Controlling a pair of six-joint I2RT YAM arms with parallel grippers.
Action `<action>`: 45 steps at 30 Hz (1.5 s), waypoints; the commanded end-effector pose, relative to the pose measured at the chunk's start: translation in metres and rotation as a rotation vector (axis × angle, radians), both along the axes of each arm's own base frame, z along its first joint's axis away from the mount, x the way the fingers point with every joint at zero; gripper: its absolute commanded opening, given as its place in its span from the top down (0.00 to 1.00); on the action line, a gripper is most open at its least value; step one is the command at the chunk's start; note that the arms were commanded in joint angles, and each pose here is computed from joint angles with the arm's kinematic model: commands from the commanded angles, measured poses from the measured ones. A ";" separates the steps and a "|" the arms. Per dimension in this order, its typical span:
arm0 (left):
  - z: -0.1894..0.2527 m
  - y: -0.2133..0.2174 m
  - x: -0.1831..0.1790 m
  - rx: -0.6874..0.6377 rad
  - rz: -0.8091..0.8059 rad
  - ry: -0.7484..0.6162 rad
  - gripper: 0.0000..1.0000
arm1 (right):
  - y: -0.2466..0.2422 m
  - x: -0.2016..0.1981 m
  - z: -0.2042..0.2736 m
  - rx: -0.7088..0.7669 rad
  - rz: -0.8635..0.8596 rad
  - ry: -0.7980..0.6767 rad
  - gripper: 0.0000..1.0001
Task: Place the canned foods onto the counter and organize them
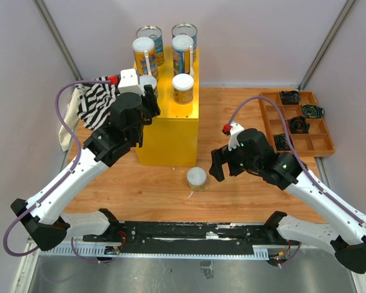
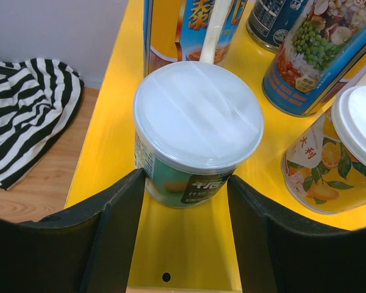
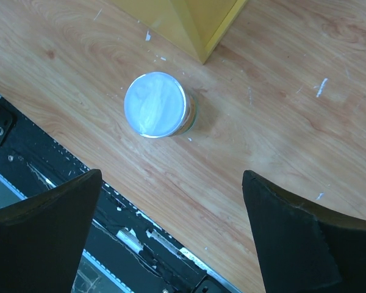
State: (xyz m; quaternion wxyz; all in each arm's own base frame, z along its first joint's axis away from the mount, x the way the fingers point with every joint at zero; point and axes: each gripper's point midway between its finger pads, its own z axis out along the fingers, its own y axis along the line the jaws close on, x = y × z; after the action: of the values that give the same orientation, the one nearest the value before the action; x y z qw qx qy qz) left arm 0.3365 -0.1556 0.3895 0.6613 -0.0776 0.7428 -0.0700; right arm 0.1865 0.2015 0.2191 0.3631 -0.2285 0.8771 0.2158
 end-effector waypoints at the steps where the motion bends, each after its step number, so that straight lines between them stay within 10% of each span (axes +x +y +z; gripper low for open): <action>1: 0.009 0.010 0.005 0.001 0.060 -0.038 0.39 | 0.010 -0.006 -0.015 0.008 0.066 0.049 0.02; 45: 0.003 0.018 -0.061 -0.156 -0.167 -0.061 0.31 | 0.087 0.023 -0.148 -0.183 0.052 0.046 0.01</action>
State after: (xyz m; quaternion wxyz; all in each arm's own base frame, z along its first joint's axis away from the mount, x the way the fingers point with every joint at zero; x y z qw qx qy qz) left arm 0.2788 -0.1416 0.3972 0.6679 -0.0586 0.7193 -0.1819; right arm 0.1938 0.2691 0.0733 0.2762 -0.2799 0.9089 0.1391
